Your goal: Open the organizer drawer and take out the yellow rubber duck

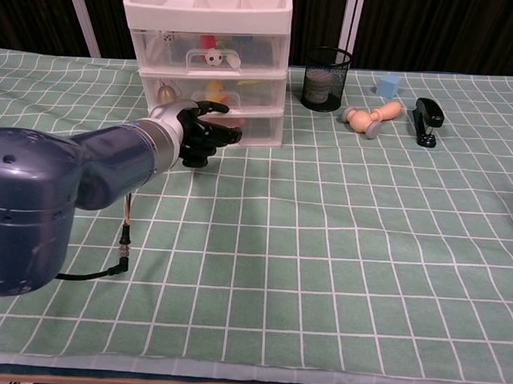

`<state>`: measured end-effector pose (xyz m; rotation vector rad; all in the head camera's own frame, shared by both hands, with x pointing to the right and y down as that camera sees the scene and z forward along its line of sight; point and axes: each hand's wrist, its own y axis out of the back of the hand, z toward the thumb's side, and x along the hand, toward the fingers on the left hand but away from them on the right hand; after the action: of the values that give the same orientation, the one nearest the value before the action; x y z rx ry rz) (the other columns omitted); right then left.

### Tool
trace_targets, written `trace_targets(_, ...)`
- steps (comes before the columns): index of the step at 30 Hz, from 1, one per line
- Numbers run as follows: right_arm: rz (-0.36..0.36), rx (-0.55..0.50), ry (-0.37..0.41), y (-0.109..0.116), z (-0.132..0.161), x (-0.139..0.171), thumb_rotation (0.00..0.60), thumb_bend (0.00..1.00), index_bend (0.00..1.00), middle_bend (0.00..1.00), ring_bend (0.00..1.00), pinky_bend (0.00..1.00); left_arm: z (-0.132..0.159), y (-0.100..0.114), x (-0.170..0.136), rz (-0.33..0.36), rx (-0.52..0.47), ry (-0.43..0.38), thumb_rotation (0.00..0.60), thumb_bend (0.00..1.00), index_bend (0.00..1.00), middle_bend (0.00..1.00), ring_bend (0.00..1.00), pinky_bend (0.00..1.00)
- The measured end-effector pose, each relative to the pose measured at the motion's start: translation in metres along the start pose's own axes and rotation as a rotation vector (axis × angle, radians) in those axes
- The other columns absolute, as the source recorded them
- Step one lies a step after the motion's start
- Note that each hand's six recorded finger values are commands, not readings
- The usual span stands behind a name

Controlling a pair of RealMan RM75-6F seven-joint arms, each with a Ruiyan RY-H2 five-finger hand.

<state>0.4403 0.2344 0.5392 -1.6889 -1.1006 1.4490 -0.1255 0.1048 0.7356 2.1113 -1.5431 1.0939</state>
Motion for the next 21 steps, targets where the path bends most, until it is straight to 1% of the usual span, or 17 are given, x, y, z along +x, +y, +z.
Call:
trace_targets(10,0.002,-0.001,-0.008,0.0,-0.001,-0.001,0.6,0.02,0.0,0.0,0.0,0.22,0.004,-0.012,0.008,-0.017,-0.034,-0.008,0.6,0.5,0.13,1.0,0.99,1.0)
trace_targets(21,0.003,-0.003,-0.009,0.0,-0.001,-0.001,0.6,0.02,0.0,0.0,0.0,0.22,0.008,-0.012,0.014,-0.008,-0.051,-0.018,0.6,0.5,0.14,1.0,0.99,1.0)
